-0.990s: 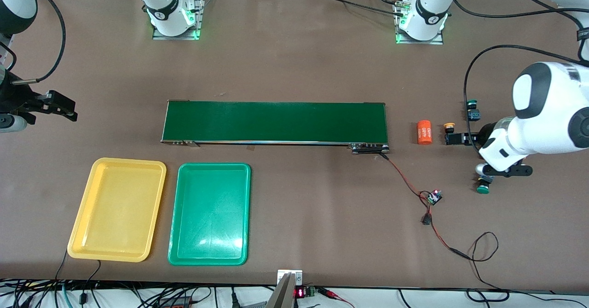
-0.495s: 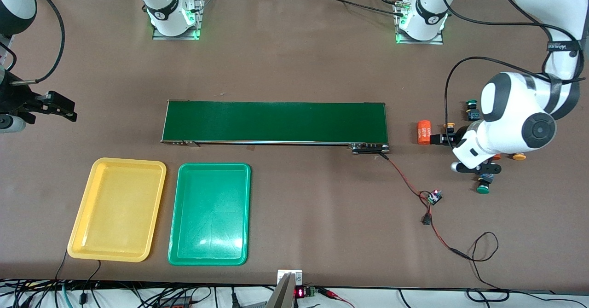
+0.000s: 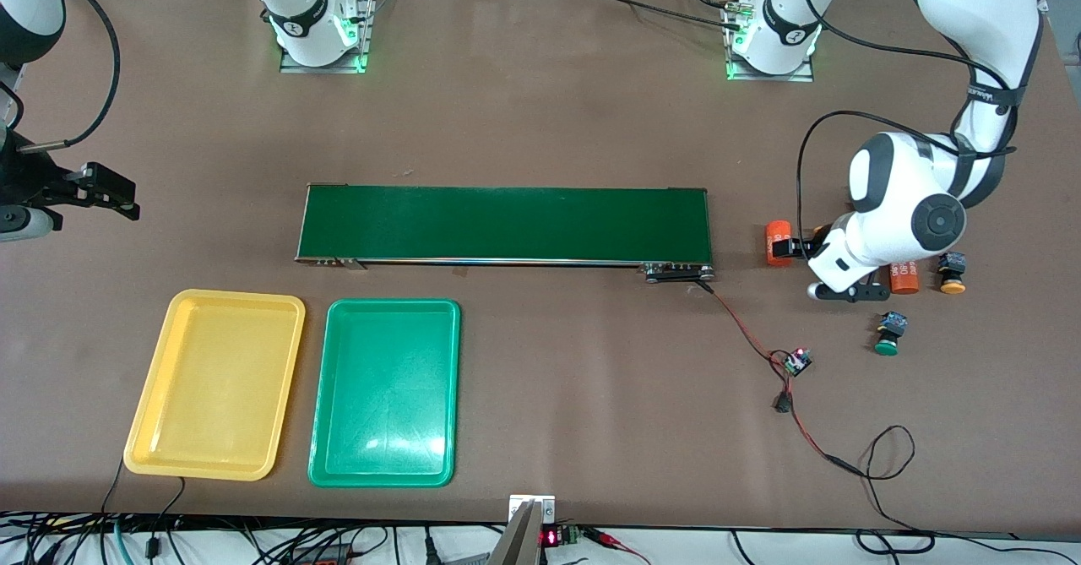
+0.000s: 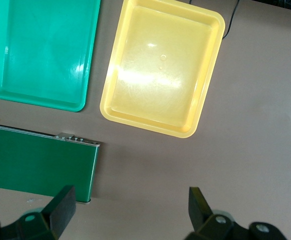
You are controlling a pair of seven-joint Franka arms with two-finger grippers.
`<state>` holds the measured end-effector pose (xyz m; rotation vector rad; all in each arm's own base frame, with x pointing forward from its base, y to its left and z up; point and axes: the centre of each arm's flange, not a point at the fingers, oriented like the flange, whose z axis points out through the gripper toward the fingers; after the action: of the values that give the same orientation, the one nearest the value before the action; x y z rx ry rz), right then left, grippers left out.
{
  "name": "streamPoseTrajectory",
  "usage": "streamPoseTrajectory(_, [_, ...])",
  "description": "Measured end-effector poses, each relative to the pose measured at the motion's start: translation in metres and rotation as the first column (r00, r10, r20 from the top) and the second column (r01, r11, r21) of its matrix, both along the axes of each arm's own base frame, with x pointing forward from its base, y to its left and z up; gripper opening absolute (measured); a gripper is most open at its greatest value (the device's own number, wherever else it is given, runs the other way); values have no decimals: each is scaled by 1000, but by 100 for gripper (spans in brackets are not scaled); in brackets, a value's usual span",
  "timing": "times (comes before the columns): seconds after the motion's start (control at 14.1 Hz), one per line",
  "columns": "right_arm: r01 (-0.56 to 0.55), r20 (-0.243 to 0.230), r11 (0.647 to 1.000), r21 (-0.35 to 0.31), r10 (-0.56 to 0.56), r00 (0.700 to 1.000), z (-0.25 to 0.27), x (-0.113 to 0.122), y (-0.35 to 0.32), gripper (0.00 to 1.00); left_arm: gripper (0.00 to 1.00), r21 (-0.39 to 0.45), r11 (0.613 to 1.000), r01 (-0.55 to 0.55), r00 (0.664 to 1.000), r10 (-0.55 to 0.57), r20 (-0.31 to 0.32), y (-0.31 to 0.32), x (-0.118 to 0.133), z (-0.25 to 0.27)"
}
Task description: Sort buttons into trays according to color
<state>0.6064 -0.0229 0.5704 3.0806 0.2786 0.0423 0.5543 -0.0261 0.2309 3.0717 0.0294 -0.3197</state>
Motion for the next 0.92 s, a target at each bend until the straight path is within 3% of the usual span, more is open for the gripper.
streamPoseTrajectory(0.35, [0,0,1000,0,0,1000,0,0,0,100,100,-8,999,31,999,-31,35,-19,-42,-34])
streamPoseTrajectory(0.92, [-8,-15,1000,0,8,1000,-8,3,5,100,97,-25,998,61,998,-60,21,4,-51,-57])
